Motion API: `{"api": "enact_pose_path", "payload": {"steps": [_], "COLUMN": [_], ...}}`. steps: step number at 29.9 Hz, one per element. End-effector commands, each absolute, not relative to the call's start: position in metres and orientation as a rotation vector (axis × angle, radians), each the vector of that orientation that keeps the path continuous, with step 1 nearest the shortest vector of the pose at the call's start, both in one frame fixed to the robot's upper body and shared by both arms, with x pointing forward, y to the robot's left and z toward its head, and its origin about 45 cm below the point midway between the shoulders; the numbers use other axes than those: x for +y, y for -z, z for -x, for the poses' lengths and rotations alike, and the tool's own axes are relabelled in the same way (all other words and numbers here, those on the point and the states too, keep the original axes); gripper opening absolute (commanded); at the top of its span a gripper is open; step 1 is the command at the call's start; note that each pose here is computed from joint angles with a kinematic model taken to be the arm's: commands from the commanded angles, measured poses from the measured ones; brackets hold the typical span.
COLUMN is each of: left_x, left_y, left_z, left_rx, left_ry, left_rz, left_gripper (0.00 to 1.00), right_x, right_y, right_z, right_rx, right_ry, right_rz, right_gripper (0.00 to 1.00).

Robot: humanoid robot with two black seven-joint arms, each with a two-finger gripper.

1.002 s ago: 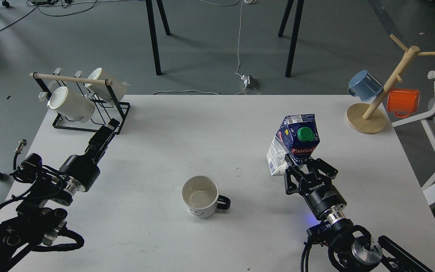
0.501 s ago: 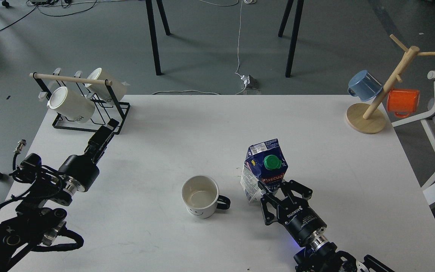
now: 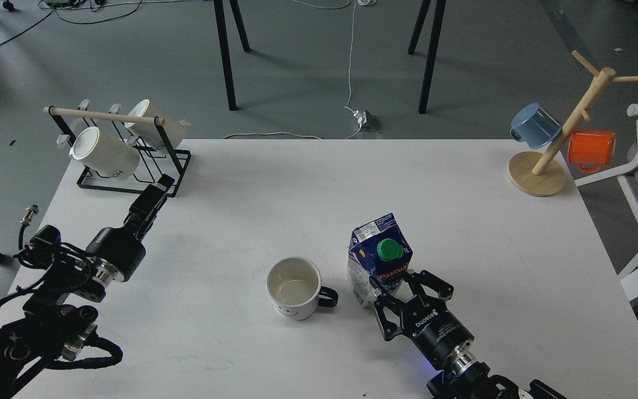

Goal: Place cup and milk with both arms
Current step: 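Open the right gripper and withdraw it from the carton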

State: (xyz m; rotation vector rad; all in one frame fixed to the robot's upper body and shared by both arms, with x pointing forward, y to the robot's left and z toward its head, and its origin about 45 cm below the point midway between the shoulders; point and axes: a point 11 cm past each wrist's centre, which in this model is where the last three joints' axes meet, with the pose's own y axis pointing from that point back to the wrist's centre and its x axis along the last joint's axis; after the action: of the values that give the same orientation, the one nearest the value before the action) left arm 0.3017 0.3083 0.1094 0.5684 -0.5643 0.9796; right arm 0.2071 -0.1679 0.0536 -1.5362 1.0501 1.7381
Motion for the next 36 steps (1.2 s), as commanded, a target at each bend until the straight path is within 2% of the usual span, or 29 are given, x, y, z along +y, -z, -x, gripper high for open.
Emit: {"api": "enact_pose_path", "payload": {"steps": [1,2,8,14,20,24,27,31,36], "left_x": [0.308,0.309,0.309,0.309,0.31,0.311,0.311,0.311,0.312], "left_y": [-0.109,-0.11,-0.11,-0.11,-0.111,-0.112,-0.113,-0.113,-0.118], "left_z": [-0.302,-0.302,-0.302,-0.302,-0.303,-0.304,-0.305,-0.305,-0.31], "left_rx": [-0.565,-0.565,-0.566,-0.566,-0.568,-0.569,-0.567,-0.567,-0.582], "left_ry": [-0.979,-0.98,-0.979,-0.98,-0.985,-0.99,-0.997,-0.996,-1.007], "left_rz": [-0.568,-0.569,-0.57,-0.569,-0.568,-0.568,-0.564,-0.562,-0.556], "left_gripper": [0.67,0.67,0.67,0.67,0.67,0.67,0.67,0.67,0.67], "right_x": [-0.169,-0.168,-0.169,-0.185,-0.239,-0.313,-0.372,-0.423,-0.445], "right_y": [-0.054,-0.055,-0.053,-0.043,-0.029,-0.03,-0.047,-0.084,-0.153], "right_z": [-0.206,-0.206,-0.198,-0.172,-0.143,-0.137,-0.155,-0.188,-0.264], "right_rx": [1.051,1.047,1.05,1.106,1.275,1.487,1.639,1.725,1.676], "right_ry": [-1.738,-1.738,-1.75,-1.791,-1.813,-1.755,-1.608,-1.4,-1.138], "right_rz": [1.531,1.531,1.522,1.505,1.553,1.627,1.651,1.688,1.855], "right_gripper": [0.9,0.95,0.97,0.97,0.97,0.97,0.97,0.97,0.97]}}
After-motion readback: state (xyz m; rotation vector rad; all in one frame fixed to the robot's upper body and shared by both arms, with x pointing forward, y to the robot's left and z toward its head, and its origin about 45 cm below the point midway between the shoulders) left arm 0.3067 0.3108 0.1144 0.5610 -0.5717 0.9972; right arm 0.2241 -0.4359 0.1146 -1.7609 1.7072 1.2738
